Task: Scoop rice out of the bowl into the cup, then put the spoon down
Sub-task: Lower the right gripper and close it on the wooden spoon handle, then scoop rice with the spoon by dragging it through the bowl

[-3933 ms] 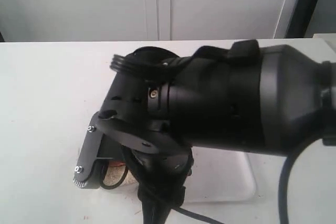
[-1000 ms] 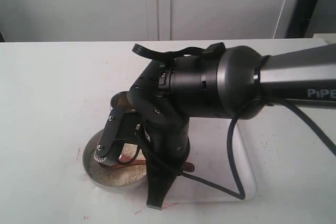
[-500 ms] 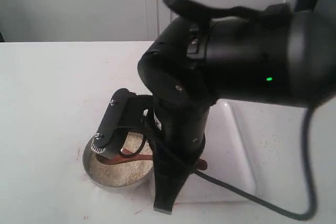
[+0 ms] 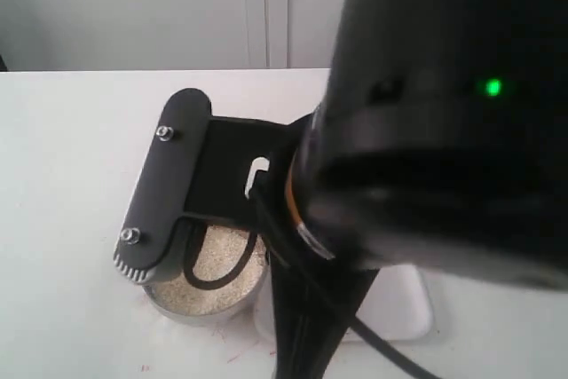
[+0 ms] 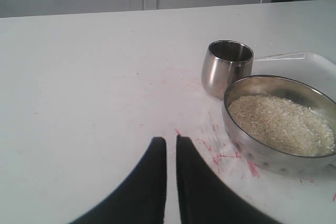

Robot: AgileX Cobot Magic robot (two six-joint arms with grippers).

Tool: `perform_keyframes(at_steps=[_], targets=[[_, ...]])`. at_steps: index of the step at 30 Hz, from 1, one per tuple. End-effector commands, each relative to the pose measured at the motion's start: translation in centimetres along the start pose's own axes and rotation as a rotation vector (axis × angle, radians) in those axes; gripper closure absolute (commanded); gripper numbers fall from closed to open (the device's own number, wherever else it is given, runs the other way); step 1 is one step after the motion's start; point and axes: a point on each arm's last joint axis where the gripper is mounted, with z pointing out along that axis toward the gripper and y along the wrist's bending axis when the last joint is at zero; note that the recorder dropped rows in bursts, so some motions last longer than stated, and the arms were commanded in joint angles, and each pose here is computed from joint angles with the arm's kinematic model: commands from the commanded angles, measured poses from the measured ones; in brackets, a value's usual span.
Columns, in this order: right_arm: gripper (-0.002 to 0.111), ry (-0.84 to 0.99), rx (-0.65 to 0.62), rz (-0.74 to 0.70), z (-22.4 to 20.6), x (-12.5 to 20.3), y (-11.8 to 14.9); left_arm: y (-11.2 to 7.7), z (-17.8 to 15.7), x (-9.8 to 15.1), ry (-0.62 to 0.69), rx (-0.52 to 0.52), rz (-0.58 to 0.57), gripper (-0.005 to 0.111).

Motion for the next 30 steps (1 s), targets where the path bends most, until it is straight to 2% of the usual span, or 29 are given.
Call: perform_keyframes(at_steps=[1,5,7,13,18,24,30], targets=[[0.108,0.022,0.196,-0.078,1.3,-0.7,0.1,0.0,0.0,-0.2,-0.008,0.003,-0.016,0.092],[0.108,0.092,0.349,-0.171,4.3,-1.3,0.5,0.0,0.0,-0.2,-0.008,0.003,-0.016,0.092],[0.108,0.132,0.384,-0.226,5.9,-1.4,1.1,0.0,0.0,-0.2,-0.008,0.003,-0.016,0.092],[0.108,0.249,0.432,-0.390,10.8,-1.9,3.4,0.0,0.0,-0.2,-0.008,0.003,-0.016,0.092],[0.108,0.295,0.471,-0.463,13.4,-2.2,4.3,0.0,0.0,-0.2,-0.008,0.003,-0.016,0.092],[0.108,0.358,0.483,-0.423,15.3,-1.5,2.7,0.0,0.0,-0.2,-0.008,0.003,-0.016,0.092],[0.108,0.350,0.482,-0.416,15.4,-1.5,2.6,0.0,0.0,-0.2,-0.008,0.003,-0.016,0.092]])
